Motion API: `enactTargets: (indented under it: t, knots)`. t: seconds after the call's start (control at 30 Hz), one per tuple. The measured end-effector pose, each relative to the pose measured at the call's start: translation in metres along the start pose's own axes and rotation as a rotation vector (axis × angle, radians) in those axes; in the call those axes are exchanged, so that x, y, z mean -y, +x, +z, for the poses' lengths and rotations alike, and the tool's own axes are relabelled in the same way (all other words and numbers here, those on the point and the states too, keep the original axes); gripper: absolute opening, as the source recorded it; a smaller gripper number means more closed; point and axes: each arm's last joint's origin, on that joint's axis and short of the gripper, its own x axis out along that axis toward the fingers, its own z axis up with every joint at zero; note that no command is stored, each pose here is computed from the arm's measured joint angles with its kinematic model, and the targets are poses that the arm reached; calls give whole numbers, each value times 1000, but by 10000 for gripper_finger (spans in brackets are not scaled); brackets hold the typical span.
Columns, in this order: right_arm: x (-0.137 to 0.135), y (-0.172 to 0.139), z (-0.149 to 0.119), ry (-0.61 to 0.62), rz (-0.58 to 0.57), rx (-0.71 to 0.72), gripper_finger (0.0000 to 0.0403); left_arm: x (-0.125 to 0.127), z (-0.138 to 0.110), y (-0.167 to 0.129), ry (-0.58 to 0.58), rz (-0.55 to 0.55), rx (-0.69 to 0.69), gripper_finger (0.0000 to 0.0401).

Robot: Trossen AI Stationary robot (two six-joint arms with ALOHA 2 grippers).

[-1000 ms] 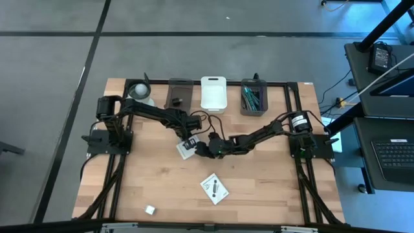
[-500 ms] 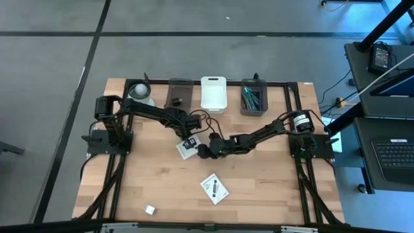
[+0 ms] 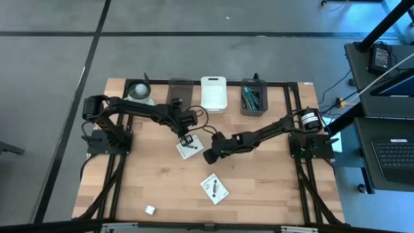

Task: Pick and place items into bin
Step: Put the top white card reader box into the white bin

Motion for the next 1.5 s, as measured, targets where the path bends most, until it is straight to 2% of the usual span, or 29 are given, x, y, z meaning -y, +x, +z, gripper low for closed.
enactTargets:
  t: [0.3,0.6,0.73,0.83,0.93,1.07,1.2,1.3,1.5]
  knots:
    - [1,-1,-2,-242,6,-62,184,1,-1,-1,-77,-32,-14,11]
    - [6,-5,-2,-452,8,-186,184,6,-4,-2,-100,-46,-31,106]
    - [11,-14,3,-574,-13,-224,184,4,-16,-3,-9,54,-114,137]
    - [13,-19,10,-706,-9,-216,184,3,-28,-6,122,160,-198,147]
    - [11,-20,18,-835,19,-168,184,6,-36,-8,280,202,-254,148]
    - [6,-19,22,-908,69,-111,184,15,-41,-9,499,144,-282,138]
    - [1,-18,26,-938,83,-32,184,27,-46,-7,637,39,-268,126]
    - [-2,-16,28,-944,102,3,184,32,-50,2,680,-5,-222,124]
    - [1,-7,28,-936,81,17,184,28,-67,18,687,-16,-241,134]
